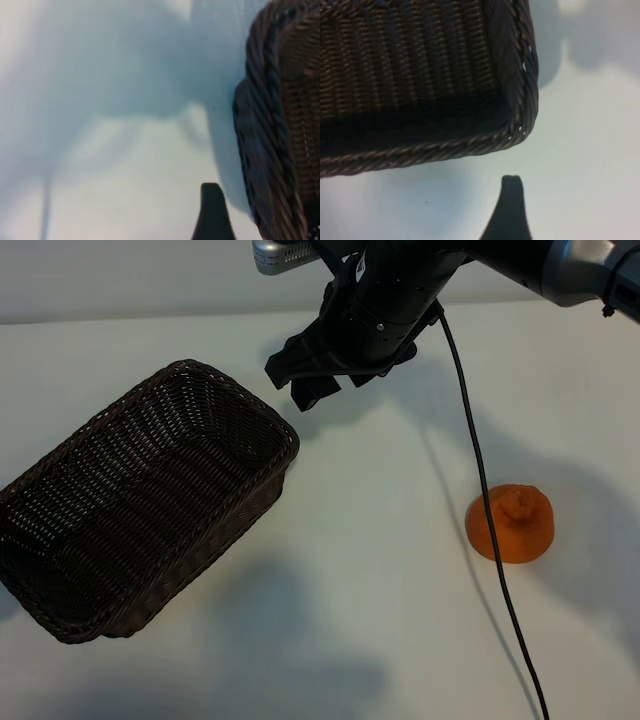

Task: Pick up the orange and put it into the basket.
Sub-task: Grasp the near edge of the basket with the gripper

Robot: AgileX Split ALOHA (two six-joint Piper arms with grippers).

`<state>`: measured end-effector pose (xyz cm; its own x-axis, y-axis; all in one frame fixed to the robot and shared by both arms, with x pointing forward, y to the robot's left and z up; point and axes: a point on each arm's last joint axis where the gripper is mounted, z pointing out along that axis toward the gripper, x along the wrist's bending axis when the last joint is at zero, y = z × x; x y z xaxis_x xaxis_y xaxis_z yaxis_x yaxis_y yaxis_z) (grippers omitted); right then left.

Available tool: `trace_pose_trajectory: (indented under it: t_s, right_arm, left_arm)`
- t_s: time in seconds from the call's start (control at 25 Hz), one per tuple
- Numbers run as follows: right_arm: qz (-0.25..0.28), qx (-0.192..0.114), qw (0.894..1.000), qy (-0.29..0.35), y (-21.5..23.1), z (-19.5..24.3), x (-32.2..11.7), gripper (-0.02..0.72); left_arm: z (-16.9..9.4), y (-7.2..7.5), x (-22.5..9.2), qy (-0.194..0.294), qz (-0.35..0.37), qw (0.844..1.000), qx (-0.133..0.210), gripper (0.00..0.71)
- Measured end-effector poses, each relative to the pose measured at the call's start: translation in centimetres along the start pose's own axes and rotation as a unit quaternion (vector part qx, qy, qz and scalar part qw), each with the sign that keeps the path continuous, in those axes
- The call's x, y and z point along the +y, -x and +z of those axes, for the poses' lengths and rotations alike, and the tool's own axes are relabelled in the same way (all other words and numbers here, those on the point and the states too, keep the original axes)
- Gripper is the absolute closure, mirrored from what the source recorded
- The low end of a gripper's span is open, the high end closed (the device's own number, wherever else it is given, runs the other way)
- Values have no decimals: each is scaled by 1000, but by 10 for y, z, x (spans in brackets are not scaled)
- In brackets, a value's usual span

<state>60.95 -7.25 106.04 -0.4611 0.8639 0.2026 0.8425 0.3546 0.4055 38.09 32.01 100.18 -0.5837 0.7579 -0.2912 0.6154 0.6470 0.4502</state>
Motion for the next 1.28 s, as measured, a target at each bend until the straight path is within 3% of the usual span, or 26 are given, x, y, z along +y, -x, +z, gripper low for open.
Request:
trace_pose_trajectory:
  t_s: [0.28,0.76,1.0,1.28]
  right_arm:
    - [-3,0,1000,-5,0,0,-1,110]
    - [-4,0,1000,-13,0,0,-2,110]
    - [-4,0,1000,-16,0,0,-3,110]
    - [-4,0,1000,-18,0,0,-3,110]
  left_arm:
    - [22,1,4,-24,5,999,30,174]
    - [65,9,8,-56,-3,998,30,174]
    - [71,12,9,-55,1,998,19,174]
    - [81,11,7,-71,0,997,29,181]
